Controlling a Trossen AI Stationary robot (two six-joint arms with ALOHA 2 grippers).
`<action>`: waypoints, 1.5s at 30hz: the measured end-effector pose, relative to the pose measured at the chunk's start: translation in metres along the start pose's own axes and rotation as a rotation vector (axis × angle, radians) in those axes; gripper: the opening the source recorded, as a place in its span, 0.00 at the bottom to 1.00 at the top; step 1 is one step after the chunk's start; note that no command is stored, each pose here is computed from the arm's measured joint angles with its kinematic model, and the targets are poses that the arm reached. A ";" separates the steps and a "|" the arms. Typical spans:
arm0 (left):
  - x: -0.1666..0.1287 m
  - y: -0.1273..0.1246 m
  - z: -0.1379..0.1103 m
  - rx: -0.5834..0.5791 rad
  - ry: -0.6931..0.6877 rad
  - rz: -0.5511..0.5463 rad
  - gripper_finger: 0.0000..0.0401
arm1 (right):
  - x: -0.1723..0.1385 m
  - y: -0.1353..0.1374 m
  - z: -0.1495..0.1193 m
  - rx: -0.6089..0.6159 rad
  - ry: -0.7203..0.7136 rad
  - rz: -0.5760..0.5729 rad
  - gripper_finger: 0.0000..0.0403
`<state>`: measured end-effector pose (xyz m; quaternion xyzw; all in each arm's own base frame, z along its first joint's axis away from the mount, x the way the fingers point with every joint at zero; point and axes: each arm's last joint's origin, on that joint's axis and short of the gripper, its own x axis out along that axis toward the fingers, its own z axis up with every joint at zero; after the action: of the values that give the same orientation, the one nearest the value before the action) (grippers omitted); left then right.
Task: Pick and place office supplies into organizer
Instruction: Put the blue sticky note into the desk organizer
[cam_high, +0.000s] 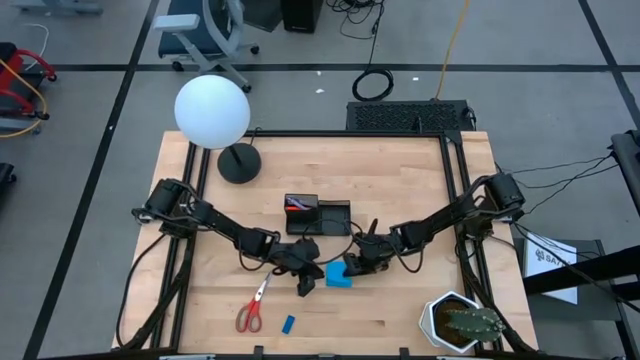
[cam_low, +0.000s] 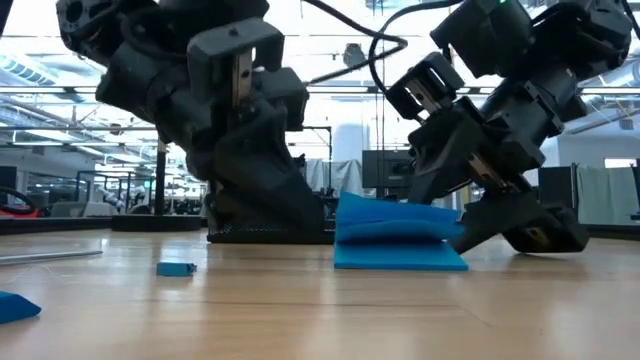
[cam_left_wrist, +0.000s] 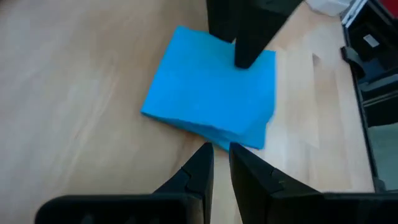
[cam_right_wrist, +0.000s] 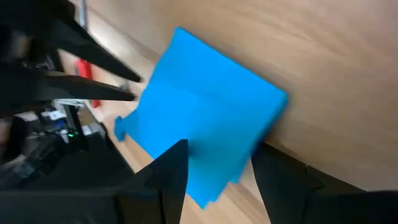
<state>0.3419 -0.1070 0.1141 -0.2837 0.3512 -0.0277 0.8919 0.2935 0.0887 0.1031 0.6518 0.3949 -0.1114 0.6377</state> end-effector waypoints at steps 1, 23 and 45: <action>0.003 0.001 -0.001 -0.002 0.006 -0.008 0.14 | 0.001 0.001 0.000 0.003 -0.002 0.012 0.42; 0.031 -0.003 0.018 -0.013 0.019 -0.054 0.14 | 0.004 0.003 0.002 -0.081 -0.029 0.063 0.06; -0.071 -0.042 0.047 0.126 -0.014 0.211 0.14 | -0.005 0.030 0.021 -0.149 -0.109 0.351 0.01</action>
<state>0.3248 -0.1022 0.2073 -0.1888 0.3704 0.0463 0.9083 0.3173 0.0709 0.1251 0.6548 0.2475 -0.0042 0.7142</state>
